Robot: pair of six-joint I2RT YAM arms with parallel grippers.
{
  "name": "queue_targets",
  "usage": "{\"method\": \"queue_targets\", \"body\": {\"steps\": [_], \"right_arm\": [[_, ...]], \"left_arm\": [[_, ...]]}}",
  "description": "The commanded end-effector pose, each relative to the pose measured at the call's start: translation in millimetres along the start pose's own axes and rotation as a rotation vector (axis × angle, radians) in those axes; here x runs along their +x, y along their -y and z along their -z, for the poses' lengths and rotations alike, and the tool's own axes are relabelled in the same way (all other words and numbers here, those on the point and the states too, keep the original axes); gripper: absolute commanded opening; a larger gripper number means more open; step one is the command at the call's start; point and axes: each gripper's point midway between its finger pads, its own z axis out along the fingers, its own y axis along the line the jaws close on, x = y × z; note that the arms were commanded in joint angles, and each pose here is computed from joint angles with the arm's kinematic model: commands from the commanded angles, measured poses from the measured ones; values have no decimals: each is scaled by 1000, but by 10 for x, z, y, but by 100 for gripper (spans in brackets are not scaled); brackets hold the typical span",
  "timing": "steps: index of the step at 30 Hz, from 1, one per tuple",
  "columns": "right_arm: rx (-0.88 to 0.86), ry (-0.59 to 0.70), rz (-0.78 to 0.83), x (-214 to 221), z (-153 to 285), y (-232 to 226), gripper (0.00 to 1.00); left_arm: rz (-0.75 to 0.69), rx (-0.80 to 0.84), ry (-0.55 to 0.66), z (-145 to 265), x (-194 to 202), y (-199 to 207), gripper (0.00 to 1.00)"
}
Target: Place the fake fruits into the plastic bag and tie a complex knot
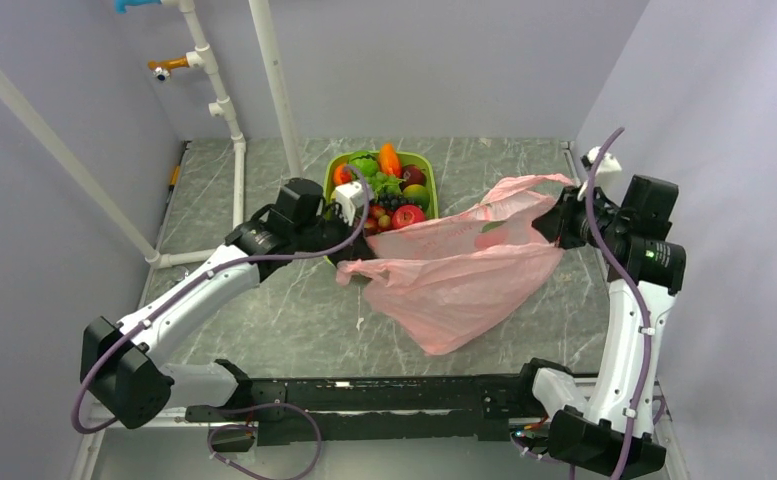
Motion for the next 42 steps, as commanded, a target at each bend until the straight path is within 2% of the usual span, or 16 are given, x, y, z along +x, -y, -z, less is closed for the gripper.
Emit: {"method": "queue_targets", "body": {"steps": [1, 2, 3, 4, 11, 16, 20, 23, 27, 29, 33, 34, 37, 40, 42], "right_arm": [[-184, -104, 187, 471, 3, -170, 44], [-189, -114, 234, 527, -4, -147, 66], [-176, -113, 263, 540, -9, -114, 93], [-161, -105, 301, 518, -11, -83, 99], [-91, 25, 498, 81, -8, -26, 100], [-128, 47, 622, 13, -182, -179, 100], [-77, 72, 725, -104, -286, -159, 100], [-57, 17, 716, -82, -337, -76, 100], [148, -143, 678, -50, -289, 416, 99], [89, -188, 687, 16, -89, 488, 99], [-203, -215, 764, 382, 319, 32, 99], [-226, -219, 762, 441, 334, -26, 99], [-203, -245, 751, 559, 308, 29, 99], [-72, -260, 639, 462, 204, 274, 99], [-66, -319, 601, 544, 171, 367, 99]], "left_arm": [[-218, 309, 281, 314, -744, 644, 0], [-271, 339, 272, 304, -772, 718, 0], [-314, 355, 257, 295, -802, 749, 0], [-343, 383, 238, 279, -807, 776, 0], [-478, 562, 162, 165, -651, 1053, 0], [-533, 621, 159, 122, -654, 1153, 0], [-601, 627, 126, 63, -617, 1180, 0], [-621, 618, 139, 53, -657, 1176, 0], [-618, 597, 123, 58, -603, 1133, 0], [-614, 572, 123, 48, -551, 1073, 0], [-601, 517, 129, -23, -564, 972, 0], [-588, 506, 128, -52, -592, 950, 0], [-555, 485, 131, -144, -648, 899, 0], [-504, 472, 120, -207, -643, 838, 0], [-476, 441, 115, -252, -627, 746, 0]]}}
